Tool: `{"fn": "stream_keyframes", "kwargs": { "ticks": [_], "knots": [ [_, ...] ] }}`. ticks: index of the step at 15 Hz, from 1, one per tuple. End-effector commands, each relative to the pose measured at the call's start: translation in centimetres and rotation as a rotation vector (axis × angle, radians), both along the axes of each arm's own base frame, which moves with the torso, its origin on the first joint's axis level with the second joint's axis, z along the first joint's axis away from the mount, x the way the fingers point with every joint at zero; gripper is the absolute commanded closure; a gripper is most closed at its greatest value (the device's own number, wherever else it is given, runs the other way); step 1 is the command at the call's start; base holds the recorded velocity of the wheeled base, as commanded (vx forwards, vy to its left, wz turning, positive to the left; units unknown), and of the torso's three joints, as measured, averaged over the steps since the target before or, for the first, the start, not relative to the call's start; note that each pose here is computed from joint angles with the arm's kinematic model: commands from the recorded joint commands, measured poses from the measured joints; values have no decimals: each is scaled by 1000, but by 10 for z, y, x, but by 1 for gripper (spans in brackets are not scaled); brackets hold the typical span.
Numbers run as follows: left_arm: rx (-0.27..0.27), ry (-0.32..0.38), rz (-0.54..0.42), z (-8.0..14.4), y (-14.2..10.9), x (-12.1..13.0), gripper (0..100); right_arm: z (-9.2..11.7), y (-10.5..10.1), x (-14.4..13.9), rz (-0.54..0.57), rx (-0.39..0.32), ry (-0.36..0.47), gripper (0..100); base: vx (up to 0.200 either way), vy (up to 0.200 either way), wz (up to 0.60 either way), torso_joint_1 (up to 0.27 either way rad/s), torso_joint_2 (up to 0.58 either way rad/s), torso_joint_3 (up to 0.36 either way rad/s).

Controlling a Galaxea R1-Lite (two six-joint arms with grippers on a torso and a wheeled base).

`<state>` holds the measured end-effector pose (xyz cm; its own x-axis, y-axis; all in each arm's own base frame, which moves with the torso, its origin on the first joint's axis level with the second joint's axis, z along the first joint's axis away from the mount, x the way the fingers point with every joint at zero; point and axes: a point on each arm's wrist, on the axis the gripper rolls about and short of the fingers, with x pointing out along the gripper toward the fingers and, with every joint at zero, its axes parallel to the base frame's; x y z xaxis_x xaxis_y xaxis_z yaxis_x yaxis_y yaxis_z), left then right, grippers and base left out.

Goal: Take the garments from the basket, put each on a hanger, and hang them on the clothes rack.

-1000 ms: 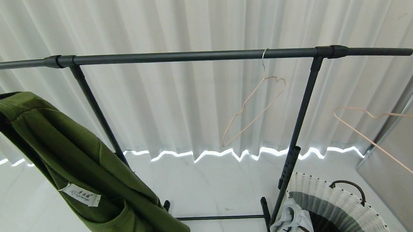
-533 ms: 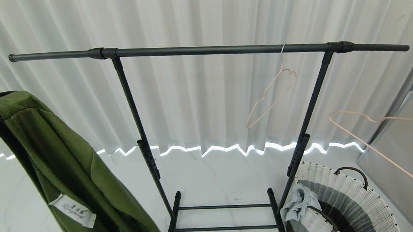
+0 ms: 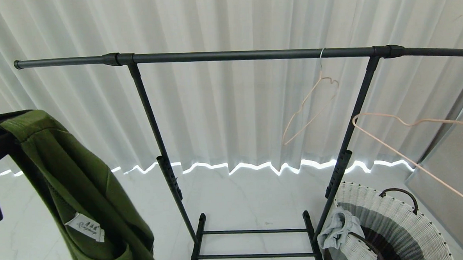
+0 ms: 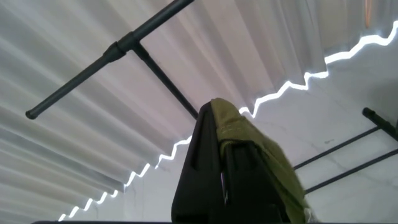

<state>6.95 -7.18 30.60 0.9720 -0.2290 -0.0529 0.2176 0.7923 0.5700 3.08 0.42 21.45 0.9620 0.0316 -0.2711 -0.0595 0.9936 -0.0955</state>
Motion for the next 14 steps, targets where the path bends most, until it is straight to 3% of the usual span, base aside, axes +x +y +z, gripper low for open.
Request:
{"fn": "stream_keyframes", "kwargs": {
  "ticks": [1,5,9,11,14],
  "knots": [
    [5,4,1,-1,-1,1,100,10,3,3,68,16,-10,100,0,0,0,0,0,0],
    [30,19,10,-3,-8,7,100,22,16,14,270,31,15,100,0,0,0,0,0,0],
    [57,76,119,-12,-23,31,100,17,49,19,610,16,117,100,0,0,0,0,0,0],
    [26,95,179,-8,-31,48,100,14,66,18,719,54,180,100,0,0,0,0,0,0],
    [-115,129,231,-1,-53,78,100,17,97,30,753,109,176,100,0,0,0,0,0,0]
  ]
}}
